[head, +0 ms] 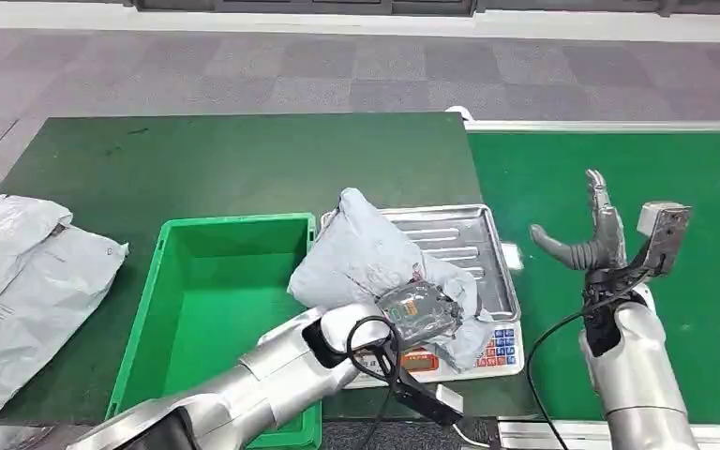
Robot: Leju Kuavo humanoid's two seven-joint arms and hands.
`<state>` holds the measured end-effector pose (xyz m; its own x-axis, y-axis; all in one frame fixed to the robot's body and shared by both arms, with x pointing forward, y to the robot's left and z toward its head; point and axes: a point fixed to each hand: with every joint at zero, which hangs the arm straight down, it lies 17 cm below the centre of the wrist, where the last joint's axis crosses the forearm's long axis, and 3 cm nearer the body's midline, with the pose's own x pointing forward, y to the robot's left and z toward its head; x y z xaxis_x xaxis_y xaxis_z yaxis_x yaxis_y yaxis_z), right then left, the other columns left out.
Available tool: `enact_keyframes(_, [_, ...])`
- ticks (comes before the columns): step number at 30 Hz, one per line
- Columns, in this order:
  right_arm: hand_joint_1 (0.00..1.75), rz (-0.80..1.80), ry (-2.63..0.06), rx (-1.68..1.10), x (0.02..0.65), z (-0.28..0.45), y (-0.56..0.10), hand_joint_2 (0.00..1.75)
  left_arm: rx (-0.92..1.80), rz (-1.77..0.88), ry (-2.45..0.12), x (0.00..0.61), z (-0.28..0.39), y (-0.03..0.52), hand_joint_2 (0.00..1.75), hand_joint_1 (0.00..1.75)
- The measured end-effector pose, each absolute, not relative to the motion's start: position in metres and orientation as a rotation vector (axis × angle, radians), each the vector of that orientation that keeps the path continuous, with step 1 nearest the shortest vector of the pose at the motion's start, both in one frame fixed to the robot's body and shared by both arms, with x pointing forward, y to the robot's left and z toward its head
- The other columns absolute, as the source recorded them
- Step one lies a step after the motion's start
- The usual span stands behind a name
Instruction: Moved the parcel from conveyor to table for the left to box.
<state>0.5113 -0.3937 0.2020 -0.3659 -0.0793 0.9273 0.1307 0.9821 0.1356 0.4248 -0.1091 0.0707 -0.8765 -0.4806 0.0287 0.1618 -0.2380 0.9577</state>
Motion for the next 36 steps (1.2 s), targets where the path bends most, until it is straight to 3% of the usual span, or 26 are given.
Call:
enact_keyframes(6, [0.00, -0.224, -1.940, -0.040, 0.512, 0.205, -0.395, 1.75, 0.549, -2.079, -1.665, 0.444, 0.086, -0.106, 1.75, 1.75])
enact_keyframes(19, [0.00, -0.225, -1.940, -0.038, 0.508, 0.205, -0.394, 1.75, 0.555, -1.995, -1.706, 0.448, 0.098, -0.108, 1.75, 1.75])
enact_keyframes(28, [0.00, -0.218, -1.928, -0.067, 0.487, 0.199, -0.395, 1.75, 0.473, -1.538, -2.045, 0.467, 0.226, -0.130, 1.75, 1.75])
enact_keyframes(36, [0.00, -0.226, -1.951, -0.080, 0.501, 0.217, -0.394, 1.75, 0.864, -1.292, -2.259, 0.497, 0.326, -0.088, 1.75, 1.75])
